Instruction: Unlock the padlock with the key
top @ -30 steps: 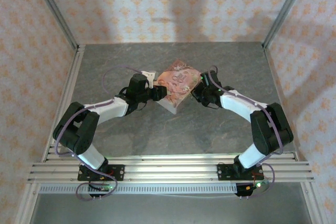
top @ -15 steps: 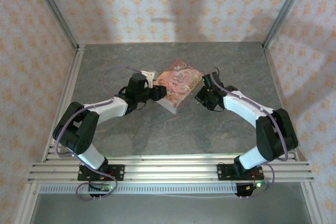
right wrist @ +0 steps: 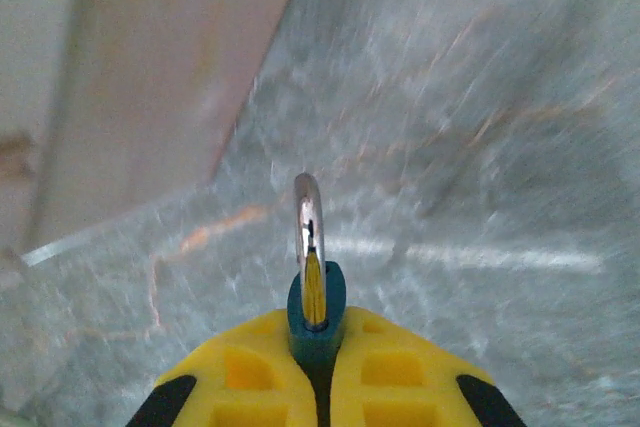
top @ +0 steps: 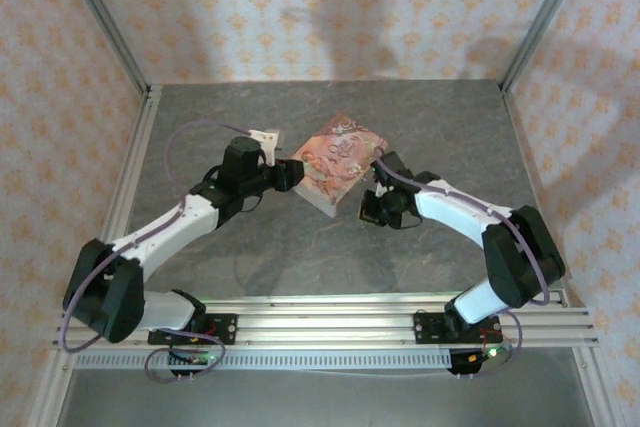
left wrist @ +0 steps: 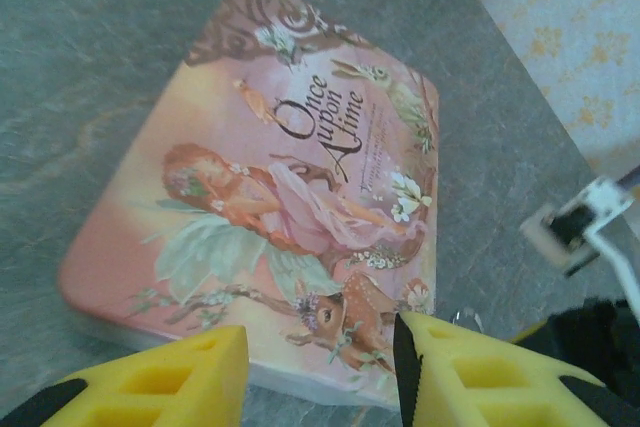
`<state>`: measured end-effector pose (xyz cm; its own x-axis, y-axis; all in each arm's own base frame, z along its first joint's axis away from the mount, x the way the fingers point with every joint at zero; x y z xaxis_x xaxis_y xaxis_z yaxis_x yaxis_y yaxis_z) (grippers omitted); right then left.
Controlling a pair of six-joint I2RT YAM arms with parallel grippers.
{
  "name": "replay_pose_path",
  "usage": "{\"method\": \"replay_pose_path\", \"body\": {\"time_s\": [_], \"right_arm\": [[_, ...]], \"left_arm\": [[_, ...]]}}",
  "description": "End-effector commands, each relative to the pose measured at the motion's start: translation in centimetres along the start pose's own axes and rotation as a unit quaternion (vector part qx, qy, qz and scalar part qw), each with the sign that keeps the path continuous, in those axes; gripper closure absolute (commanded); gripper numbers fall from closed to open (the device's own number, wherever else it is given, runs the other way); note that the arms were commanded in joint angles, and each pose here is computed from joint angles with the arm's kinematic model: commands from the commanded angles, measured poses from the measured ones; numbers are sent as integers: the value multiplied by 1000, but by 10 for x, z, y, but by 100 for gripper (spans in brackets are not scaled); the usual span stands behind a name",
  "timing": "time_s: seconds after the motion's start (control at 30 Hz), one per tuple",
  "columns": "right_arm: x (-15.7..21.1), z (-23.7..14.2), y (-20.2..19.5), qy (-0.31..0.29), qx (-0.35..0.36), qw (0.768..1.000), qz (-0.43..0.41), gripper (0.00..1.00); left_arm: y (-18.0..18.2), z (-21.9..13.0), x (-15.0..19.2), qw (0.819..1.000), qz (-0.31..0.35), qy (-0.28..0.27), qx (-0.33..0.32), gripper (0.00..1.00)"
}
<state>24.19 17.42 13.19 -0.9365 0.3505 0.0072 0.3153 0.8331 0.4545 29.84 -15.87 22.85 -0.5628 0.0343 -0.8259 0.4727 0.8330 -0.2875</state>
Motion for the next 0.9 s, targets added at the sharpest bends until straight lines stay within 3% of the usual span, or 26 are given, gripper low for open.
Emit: {"method": "replay_pose_path", "body": {"time_s": [0.0, 0.17, 0.3, 0.57, 0.77, 0.87], "right_arm": [[17, 5, -5, 24, -20, 999, -27, 100], [26, 18, -20, 35, -8, 999, -22, 100], [24, 25, -32, 30, 48, 998, -19, 95], [14, 7, -34, -30, 101, 994, -26, 56], [6, -46, -17, -107, 96, 988, -56, 37], [1, -81, -11, -165, 96, 979, -72, 18]], "left_arm": [[11, -22, 11, 997, 4, 26, -67, 55], [19, -47, 28, 991, -4, 47, -124, 54], [21, -63, 43, 988, -17, 53, -143, 54], [24, -83, 65, 983, -29, 74, -165, 53], [24, -95, 55, 978, -4, 84, -190, 44], [25, -98, 42, 974, 20, 93, -207, 37]]}}
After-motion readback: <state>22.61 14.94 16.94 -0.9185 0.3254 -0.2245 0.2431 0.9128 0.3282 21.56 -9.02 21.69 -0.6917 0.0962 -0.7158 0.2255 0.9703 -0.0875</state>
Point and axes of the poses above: each hand's point on the last joint's axis, 136 mm out from that joint toward the fingers, its own z axis out along the fingers, its own y axis along the line the jaws close on, x = y × z, the point moved 8 cm from there along -z, back along the fingers, and after that the axes turned 13 degrees about z, right-handed, at the moved point
